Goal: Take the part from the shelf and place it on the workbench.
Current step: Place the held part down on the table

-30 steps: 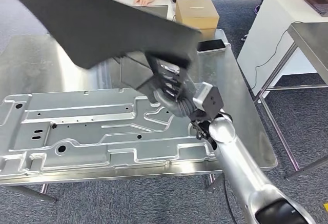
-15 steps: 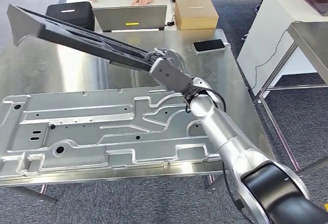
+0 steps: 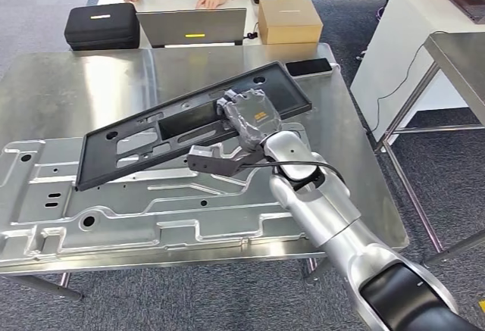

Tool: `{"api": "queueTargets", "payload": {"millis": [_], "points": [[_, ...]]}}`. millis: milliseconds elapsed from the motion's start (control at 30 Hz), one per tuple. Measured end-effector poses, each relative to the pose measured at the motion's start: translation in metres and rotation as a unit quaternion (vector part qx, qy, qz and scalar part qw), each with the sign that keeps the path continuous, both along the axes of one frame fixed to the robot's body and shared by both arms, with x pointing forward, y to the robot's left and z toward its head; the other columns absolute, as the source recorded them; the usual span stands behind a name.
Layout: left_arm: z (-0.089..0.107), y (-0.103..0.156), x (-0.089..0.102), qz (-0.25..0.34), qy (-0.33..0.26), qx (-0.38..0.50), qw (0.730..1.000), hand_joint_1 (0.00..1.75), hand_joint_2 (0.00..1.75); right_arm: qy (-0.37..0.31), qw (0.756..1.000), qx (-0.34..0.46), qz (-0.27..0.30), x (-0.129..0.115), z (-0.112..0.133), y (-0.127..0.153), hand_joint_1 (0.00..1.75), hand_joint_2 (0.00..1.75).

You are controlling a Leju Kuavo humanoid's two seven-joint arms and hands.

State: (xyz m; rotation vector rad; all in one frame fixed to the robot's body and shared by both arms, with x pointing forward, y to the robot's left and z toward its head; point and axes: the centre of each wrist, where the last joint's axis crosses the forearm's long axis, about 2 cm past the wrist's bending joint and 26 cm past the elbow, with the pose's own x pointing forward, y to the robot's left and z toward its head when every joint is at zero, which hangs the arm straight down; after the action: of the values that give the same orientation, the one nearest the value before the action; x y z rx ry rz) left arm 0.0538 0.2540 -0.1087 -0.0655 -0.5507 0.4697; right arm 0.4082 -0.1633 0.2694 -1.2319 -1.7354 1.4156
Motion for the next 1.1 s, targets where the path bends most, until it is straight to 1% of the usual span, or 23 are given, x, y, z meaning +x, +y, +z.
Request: {"api": "queueTargets", "payload": {"millis": [200,333,533,667,800,933,1100], "points": [[0.0,-0.002,-0.001,0.015,-0.01,0.002,1.0,0.0,1.75,0.011,0.998,-0.067,0.014,-0.014,-0.021,0.016,1.75,1.75],[0.0,-0.002,-0.001,0.013,-0.024,0.009,1.0,0.0,1.75,0.035,0.996,-0.081,0.031,-0.023,-0.035,0.027,1.75,1.75],[0.0,-0.003,-0.002,0.008,-0.039,0.013,0.999,0.0,1.75,0.075,0.993,-0.087,0.037,-0.023,-0.05,0.034,1.75,1.75],[0.0,-0.003,-0.002,0.003,-0.039,0.015,0.999,0.0,1.75,0.103,0.99,-0.087,0.035,-0.019,-0.058,0.038,0.0,0.0],[0.0,-0.002,-0.002,0.004,-0.033,0.017,0.999,0.0,1.75,0.124,0.988,-0.087,0.036,-0.016,-0.063,0.044,0.0,0.0],[0.0,-0.002,-0.002,0.003,-0.037,0.019,0.999,0.0,0.0,0.138,0.986,-0.084,0.038,-0.011,-0.062,0.05,0.0,0.0],[0.0,-0.002,-0.002,-0.001,-0.036,0.02,0.999,0.0,0.0,0.158,0.983,-0.083,0.045,-0.003,-0.059,0.051,0.0,0.0]]}}
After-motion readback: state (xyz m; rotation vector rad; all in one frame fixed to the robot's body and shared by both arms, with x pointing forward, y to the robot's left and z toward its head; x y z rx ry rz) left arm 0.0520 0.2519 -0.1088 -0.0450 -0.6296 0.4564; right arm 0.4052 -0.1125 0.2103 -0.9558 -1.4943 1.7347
